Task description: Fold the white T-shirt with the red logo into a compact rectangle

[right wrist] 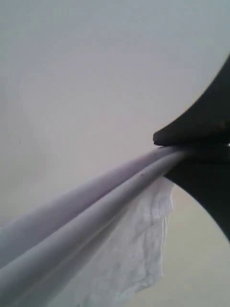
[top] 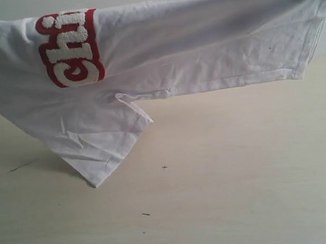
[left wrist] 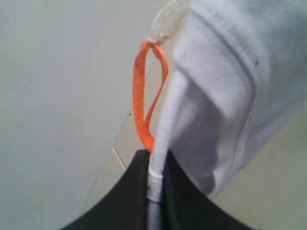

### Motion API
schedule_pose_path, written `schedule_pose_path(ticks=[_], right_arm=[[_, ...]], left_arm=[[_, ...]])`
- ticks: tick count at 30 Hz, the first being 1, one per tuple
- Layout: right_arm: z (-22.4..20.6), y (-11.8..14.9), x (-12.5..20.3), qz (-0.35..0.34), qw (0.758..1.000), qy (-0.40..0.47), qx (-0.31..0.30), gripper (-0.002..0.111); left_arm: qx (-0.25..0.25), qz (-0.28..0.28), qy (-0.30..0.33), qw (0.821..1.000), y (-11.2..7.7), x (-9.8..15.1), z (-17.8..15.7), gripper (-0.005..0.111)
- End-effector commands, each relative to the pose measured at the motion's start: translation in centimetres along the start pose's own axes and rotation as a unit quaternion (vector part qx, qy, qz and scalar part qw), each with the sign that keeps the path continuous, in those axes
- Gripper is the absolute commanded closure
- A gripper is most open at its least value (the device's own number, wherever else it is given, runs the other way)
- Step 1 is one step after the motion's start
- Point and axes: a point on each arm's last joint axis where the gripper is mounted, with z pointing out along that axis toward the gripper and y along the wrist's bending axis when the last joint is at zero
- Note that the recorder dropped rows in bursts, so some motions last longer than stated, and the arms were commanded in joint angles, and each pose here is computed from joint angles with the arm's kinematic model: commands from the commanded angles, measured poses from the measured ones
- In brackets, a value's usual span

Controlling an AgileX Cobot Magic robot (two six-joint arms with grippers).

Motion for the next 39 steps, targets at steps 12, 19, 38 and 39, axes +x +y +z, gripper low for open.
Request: schedule_pose_path(ticks=[12, 19, 38, 39], right_arm=[[-7.0, -0.8, -1.8, 0.059, 0.995, -0.053, 0.06, 0.108], [-9.6, -0.5, -2.4, 0.07, 0.992, -0.077, 0.065, 0.108], [-4.0, 2.0, -1.3, 0.174, 0.978, -0.023, -0.112, 0.108], [-2.8, 2.2, -1.0, 0.183, 0.975, -0.014, -0.125, 0.108]], left_arm=[[-0.058, -0.038, -0.017, 0.997, 0.8, 1.3, -8.0, 0.107], [-0.093, -0.047, -0.037, 0.994, 0.9, 1.9, -11.5, 0.107], [0.052, 0.034, 0.001, 0.998, -1.1, 1.4, -7.1, 0.107], [0.065, 0.038, 0.007, 0.997, -1.2, 1.3, -5.9, 0.107]])
